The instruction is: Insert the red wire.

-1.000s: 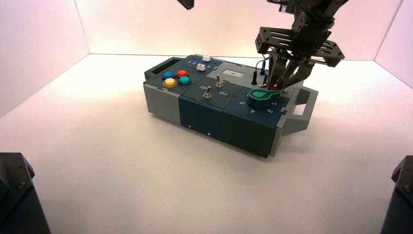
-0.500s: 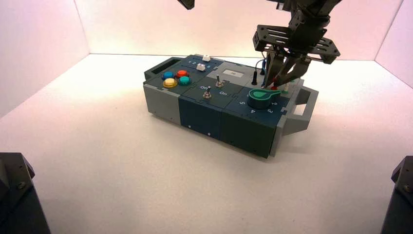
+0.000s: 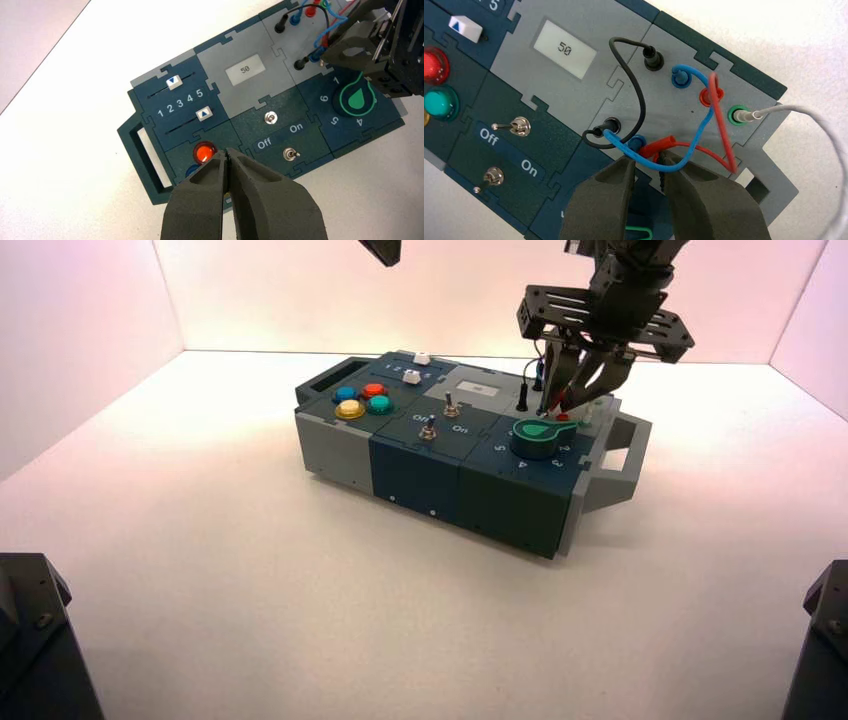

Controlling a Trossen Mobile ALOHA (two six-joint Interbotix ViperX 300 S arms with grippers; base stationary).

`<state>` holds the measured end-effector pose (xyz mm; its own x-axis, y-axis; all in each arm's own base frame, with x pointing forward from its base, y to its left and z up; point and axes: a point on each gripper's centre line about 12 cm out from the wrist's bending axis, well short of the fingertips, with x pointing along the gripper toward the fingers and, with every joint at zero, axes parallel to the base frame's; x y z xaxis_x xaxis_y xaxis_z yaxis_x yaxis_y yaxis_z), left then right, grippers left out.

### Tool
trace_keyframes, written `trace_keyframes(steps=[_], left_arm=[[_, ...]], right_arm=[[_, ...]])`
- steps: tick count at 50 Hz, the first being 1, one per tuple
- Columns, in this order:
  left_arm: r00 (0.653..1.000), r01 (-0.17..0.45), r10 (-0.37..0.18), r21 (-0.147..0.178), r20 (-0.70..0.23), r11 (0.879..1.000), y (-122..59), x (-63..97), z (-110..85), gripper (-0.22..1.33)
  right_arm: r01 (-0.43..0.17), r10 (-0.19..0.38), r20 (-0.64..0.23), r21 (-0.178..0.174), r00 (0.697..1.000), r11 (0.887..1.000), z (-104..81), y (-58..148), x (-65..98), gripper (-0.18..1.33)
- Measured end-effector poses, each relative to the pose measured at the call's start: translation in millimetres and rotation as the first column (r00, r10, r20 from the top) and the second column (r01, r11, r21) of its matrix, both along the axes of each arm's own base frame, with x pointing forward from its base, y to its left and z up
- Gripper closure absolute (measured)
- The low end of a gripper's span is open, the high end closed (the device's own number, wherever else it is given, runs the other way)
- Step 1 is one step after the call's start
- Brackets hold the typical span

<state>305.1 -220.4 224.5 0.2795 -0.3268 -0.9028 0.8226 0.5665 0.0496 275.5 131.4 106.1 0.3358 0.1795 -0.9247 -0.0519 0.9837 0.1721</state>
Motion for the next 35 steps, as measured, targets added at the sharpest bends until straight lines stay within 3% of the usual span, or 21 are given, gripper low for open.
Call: trace_keyframes(steps=[35], left_arm=[[1.0, 0.0, 0.0, 0.0, 0.0, 1.0, 0.0, 0.0, 0.0, 1.28]], right_arm=[[-0.016, 0.016, -0.001, -0.019, 1.0, 1.0, -2.7, 1.8, 7.5, 0.61]])
